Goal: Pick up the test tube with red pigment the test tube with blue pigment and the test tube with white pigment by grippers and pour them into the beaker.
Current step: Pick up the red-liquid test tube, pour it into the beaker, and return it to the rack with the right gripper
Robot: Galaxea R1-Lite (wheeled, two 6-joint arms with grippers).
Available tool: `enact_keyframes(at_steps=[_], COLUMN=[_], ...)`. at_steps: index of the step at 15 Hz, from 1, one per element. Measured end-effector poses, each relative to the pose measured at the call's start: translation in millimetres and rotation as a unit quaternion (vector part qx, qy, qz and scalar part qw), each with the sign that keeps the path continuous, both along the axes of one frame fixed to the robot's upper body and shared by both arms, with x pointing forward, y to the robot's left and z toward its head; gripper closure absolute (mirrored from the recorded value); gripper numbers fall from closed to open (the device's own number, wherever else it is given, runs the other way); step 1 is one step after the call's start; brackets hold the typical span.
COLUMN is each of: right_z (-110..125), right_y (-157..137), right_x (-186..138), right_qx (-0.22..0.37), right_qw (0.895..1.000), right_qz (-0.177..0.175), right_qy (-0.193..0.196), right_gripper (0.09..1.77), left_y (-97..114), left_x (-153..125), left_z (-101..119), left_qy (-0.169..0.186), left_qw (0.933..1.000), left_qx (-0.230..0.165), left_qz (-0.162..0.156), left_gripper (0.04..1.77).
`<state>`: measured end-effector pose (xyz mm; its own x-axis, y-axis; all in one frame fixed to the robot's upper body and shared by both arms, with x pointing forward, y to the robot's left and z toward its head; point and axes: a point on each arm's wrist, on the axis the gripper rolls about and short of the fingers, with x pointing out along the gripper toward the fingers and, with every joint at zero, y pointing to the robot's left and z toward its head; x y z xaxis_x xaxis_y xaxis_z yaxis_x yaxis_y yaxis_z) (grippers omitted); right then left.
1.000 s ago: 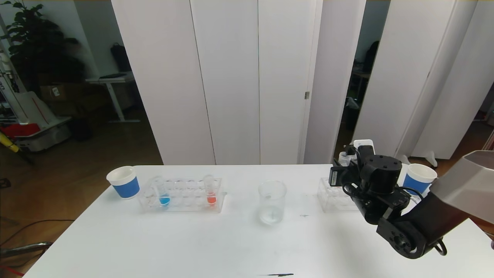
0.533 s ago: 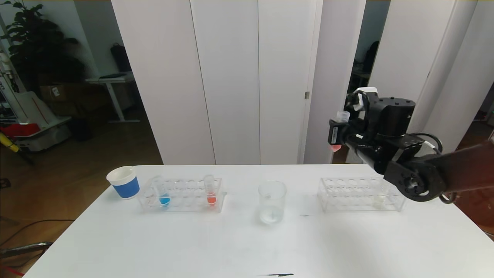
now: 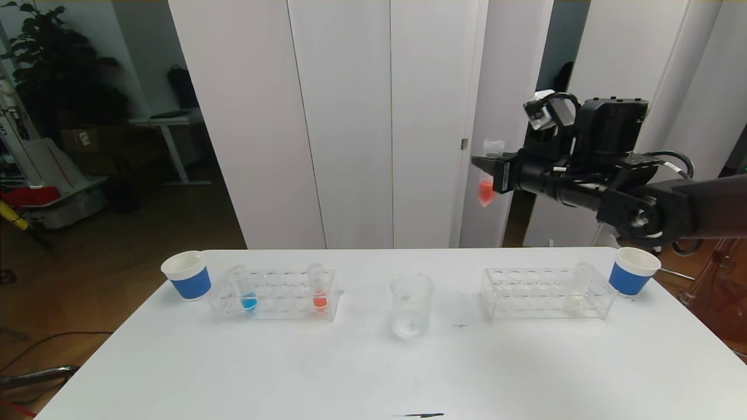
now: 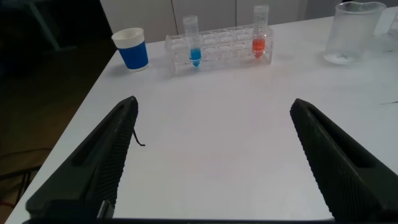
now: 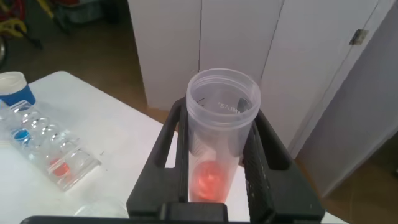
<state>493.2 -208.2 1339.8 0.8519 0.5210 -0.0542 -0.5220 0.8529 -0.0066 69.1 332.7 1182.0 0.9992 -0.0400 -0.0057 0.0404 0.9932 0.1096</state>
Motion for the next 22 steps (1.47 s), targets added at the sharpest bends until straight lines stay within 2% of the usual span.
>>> enact_keyframes(at_steps=[3,6,11,15,19,22], right_z=[-6.5,-17.6,-46.6,-71.5,-78.7,-86.3], right_y=[-0.6,14.5,37.8,49.0,56.5,60.0], right_x=[7.3,12.5,19.0,13.5,7.1,6.5], right_qx=[-0.055,-0.07,-0.105,-0.148,-0.184,-0.221], right_qw=[0.996,0.988,0.974,0.964,0.941,0.908], right_qz=[0.058,0.11,0.137,0.155,0.178,0.204], right_qy=[-0.046,-0.085,-0.147,-0.155,-0.221,-0.292], right_gripper=[1.29,1.29,1.29,1.29,1.29,1.29], left_y=[0.0,0.0,0.0,0.0,0.0,0.0], left_x=[0.0,0.0,0.0,0.0,0.0,0.0], left_z=[0.0,0.0,0.0,0.0,0.0,0.0], left_qy=[0.0,0.0,0.0,0.0,0.0,0.0], left_qw=[1.0,1.0,1.0,1.0,1.0,1.0], left_qx=[0.0,0.0,0.0,0.0,0.0,0.0], left_qz=[0.0,0.0,0.0,0.0,0.0,0.0], left_gripper=[0.06,0.06,0.06,0.06,0.06,0.06])
